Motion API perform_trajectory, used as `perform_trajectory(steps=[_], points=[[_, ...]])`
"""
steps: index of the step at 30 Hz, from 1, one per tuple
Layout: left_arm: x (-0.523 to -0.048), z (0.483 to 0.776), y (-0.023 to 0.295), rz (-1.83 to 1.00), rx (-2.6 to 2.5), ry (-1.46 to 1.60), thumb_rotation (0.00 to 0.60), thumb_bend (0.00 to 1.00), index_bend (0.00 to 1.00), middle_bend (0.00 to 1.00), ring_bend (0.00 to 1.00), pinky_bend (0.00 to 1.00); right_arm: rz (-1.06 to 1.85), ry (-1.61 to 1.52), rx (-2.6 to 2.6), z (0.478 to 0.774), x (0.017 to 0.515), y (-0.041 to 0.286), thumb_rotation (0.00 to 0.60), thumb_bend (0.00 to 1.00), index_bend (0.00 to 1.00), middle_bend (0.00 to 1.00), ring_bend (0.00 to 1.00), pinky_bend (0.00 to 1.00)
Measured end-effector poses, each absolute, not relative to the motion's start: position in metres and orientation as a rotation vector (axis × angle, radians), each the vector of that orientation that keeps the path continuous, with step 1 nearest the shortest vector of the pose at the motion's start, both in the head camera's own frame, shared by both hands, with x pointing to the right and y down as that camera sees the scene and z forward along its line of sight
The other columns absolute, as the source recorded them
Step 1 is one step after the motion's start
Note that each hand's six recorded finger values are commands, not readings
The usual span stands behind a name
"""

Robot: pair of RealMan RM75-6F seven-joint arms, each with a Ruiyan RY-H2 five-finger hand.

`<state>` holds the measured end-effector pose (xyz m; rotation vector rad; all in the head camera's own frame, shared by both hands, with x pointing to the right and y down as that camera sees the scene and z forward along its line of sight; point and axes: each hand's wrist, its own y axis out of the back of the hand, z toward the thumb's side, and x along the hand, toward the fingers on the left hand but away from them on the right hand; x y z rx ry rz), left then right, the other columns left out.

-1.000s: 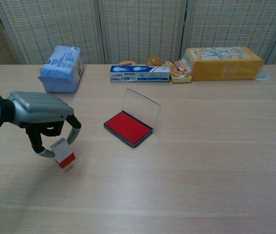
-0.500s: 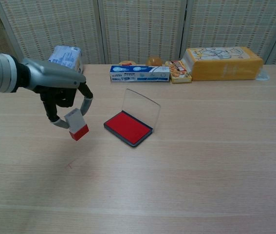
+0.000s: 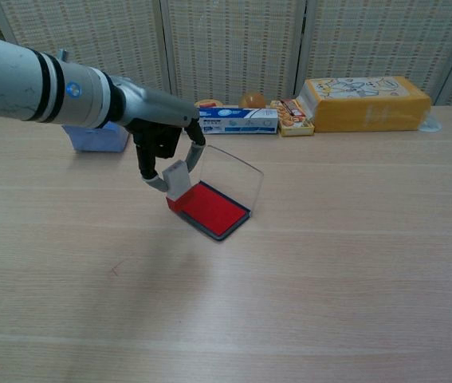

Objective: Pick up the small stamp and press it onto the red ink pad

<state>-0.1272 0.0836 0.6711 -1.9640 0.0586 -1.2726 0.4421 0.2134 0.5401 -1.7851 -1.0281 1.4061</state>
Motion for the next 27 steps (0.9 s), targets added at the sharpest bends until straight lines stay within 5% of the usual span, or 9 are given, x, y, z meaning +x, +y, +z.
perform_trajectory(steps=[27], points=[[-0.071, 0.716, 0.058, -1.267, -1.954, 0.013, 0.600, 0.32, 0.69, 1.00, 1.00, 0.94, 1.422, -1.133, -1.747, 0.529, 0.466, 0.206, 0.600, 0.25, 0.00, 0.00, 0.00, 0.00]])
